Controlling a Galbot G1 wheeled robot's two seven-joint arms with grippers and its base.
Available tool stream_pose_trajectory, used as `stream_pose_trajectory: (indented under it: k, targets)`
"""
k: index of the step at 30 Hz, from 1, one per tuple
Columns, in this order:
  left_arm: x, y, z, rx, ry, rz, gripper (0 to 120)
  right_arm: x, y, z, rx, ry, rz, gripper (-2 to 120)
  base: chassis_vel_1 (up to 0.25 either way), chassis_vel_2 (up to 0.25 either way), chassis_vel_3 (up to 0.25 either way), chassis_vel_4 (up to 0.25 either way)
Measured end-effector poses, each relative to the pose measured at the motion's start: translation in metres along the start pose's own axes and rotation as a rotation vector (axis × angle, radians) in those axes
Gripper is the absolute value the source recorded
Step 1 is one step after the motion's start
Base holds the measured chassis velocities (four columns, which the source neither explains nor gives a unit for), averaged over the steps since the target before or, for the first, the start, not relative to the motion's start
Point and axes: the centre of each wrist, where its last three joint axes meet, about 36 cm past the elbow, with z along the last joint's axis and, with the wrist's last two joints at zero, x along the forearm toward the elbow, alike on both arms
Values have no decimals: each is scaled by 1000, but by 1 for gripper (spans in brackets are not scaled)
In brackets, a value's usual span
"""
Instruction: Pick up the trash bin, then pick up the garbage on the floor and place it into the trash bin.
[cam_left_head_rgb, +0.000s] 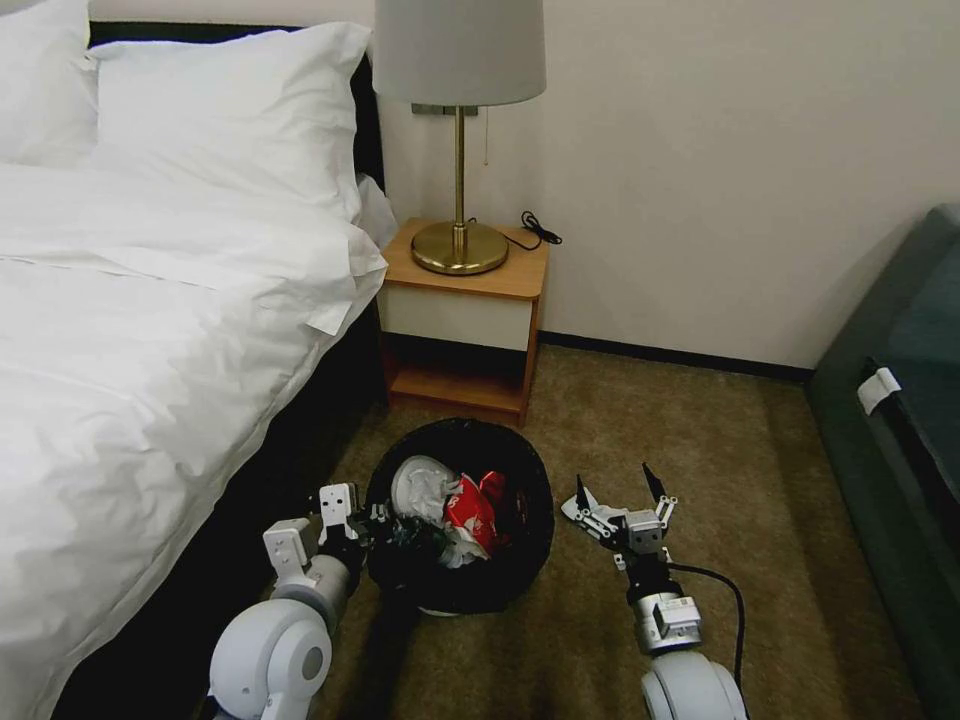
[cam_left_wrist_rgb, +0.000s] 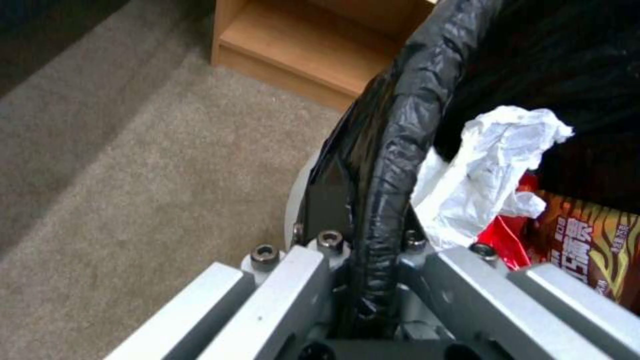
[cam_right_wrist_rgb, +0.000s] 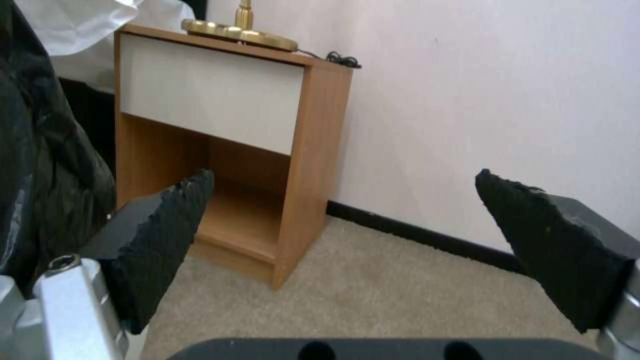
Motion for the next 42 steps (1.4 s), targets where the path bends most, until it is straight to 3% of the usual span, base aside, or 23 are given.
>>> stream_pose_trajectory:
  k: [7, 13, 19, 28, 42]
  targets:
    - [2, -1, -1, 2, -7, 1, 0, 1, -2, 3, 10, -9, -4, 100, 0, 0, 0, 0]
    - [7, -5, -3, 8, -4, -6, 0, -3, -11, 9, 88, -6, -30, 100, 0, 0, 0, 0]
    - [7, -9, -2, 6, 21, -14, 0, -13, -22, 19, 112, 48, -15, 100, 0, 0, 0, 0]
    - [3, -13, -4, 4, 63, -19, 0, -33, -53, 36, 81, 235, -16, 100, 0, 0, 0, 0]
    - [3, -18, -4, 10, 59, -2, 0, -67, -79, 59, 31, 394, -72, 100, 0, 0, 0, 0]
